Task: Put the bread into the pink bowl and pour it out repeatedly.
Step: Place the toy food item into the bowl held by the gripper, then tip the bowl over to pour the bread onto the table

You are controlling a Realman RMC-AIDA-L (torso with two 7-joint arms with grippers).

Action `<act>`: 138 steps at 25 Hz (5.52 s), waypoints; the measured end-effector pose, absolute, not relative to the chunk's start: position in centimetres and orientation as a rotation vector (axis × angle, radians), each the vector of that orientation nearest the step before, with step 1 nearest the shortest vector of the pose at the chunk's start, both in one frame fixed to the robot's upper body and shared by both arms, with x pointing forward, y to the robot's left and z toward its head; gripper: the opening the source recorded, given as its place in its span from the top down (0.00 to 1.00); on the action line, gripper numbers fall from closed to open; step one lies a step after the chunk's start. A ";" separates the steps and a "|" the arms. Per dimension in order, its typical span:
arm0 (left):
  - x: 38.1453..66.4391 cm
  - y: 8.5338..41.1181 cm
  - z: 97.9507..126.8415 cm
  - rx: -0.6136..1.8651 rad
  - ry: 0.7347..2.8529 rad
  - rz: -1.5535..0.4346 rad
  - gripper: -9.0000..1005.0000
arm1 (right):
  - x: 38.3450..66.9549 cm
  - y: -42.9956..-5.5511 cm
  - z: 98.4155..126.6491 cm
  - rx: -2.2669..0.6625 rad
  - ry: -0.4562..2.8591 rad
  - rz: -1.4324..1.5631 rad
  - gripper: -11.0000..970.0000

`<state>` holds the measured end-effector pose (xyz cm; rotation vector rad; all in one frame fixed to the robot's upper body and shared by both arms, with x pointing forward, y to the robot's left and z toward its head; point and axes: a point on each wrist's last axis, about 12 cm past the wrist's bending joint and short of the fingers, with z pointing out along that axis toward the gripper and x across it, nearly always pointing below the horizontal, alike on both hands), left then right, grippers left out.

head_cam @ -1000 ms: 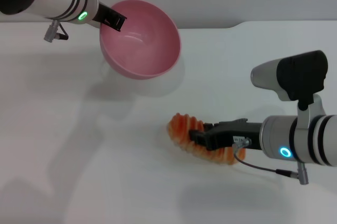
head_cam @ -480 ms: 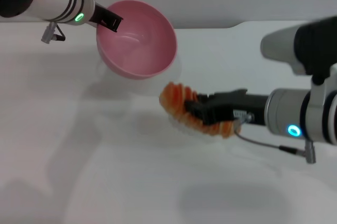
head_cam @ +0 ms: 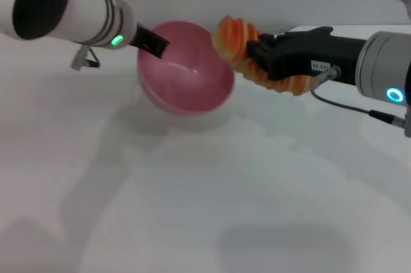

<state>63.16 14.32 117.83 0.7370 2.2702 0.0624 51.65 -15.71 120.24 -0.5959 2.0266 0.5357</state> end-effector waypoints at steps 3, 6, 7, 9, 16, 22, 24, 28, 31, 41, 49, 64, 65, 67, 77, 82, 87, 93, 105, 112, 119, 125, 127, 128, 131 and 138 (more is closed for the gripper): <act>62.7 13.4 117.6 0.771 2.271 0.028 0.90 | 52.2 -16.0 120.1 -0.585 2.032 0.524 0.82; 62.5 12.8 117.6 0.788 2.266 0.008 0.90 | 52.8 -16.2 119.8 -0.576 2.043 0.514 0.85; 62.5 12.8 117.6 0.788 2.266 0.008 0.90 | 52.9 -16.2 119.7 -0.578 2.045 0.513 0.86; 62.4 12.6 117.8 0.795 2.259 0.001 0.90 | 53.1 -16.0 119.6 -0.582 2.042 0.513 0.87; 62.4 12.4 117.9 0.777 2.250 -0.051 0.90 | 54.2 -15.8 118.9 -0.553 2.018 0.510 0.79; 62.3 12.0 117.9 0.766 2.249 -0.124 0.90 | 55.0 -15.3 118.2 -0.568 2.043 0.514 0.73; 62.2 11.8 117.7 0.774 2.251 -0.144 0.90 | 55.1 -15.3 118.2 -0.566 2.040 0.518 0.71; 62.1 11.7 117.3 0.786 2.259 -0.167 0.90 | 54.9 -15.7 118.6 -0.547 2.027 0.516 0.66; 62.2 11.9 117.2 0.786 2.260 -0.160 0.90 | 54.2 -16.2 119.4 -0.566 1.970 0.470 0.64; 62.7 12.7 117.0 0.822 2.234 -0.069 0.90 | 52.2 -22.4 120.8 -0.441 1.589 0.017 0.37; 63.0 12.3 117.2 0.961 2.113 0.118 0.90 | 52.2 -23.9 118.2 -0.408 1.624 -0.039 0.28; 60.5 8.9 116.3 1.276 1.869 0.383 0.90 | 51.0 -25.6 114.5 -0.344 1.747 -0.043 0.26; 60.2 8.7 116.3 1.300 1.844 0.407 0.90 | 50.9 -25.6 114.4 -0.343 1.750 -0.042 0.26; 59.8 8.4 116.3 1.326 1.810 0.450 0.90 | 50.9 -25.6 114.3 -0.342 1.755 -0.041 0.26; 58.3 7.5 117.5 1.336 1.631 0.702 0.90 | 50.8 -25.6 113.8 -0.346 1.777 -0.035 0.27; 57.4 7.1 117.2 1.378 1.560 0.778 0.90 | 50.6 -25.8 113.6 -0.343 1.785 -0.038 0.27; 56.7 7.1 116.7 1.461 1.526 0.866 0.90 | 50.6 -25.7 113.6 -0.348 1.793 -0.034 0.27; 55.9 6.8 116.4 1.540 1.476 0.930 0.90 | 50.6 -25.7 113.6 -0.355 1.801 -0.031 0.28; 55.2 6.4 117.0 1.597 1.287 1.120 0.89 | 50.7 -25.5 113.5 -0.363 1.801 -0.027 0.29; 54.9 6.2 117.0 1.607 1.228 1.161 0.89 | 50.7 -25.4 113.4 -0.362 1.803 -0.023 0.29; 54.1 5.9 116.5 1.623 1.131 1.199 0.89 | 50.7 -25.3 113.4 -0.364 1.805 -0.020 0.30; 53.3 5.2 116.5 1.625 1.068 1.182 0.89 | 50.6 -25.2 113.4 -0.369 1.806 -0.014 0.30; 53.1 5.1 116.6 1.621 1.065 1.164 0.89 | 50.6 -25.1 113.4 -0.372 1.809 -0.012 0.31; 53.1 5.0 116.8 1.611 1.075 1.148 0.89 | 50.6 -25.1 113.4 -0.373 1.811 -0.010 0.31; 53.5 5.0 117.8 1.513 1.202 1.033 0.89 | 50.6 -25.0 113.4 -0.377 1.816 -0.006 0.31; 55.6 5.9 120.0 1.171 1.658 0.554 0.89 | 50.6 -25.2 113.5 -0.343 1.828 0.019 0.31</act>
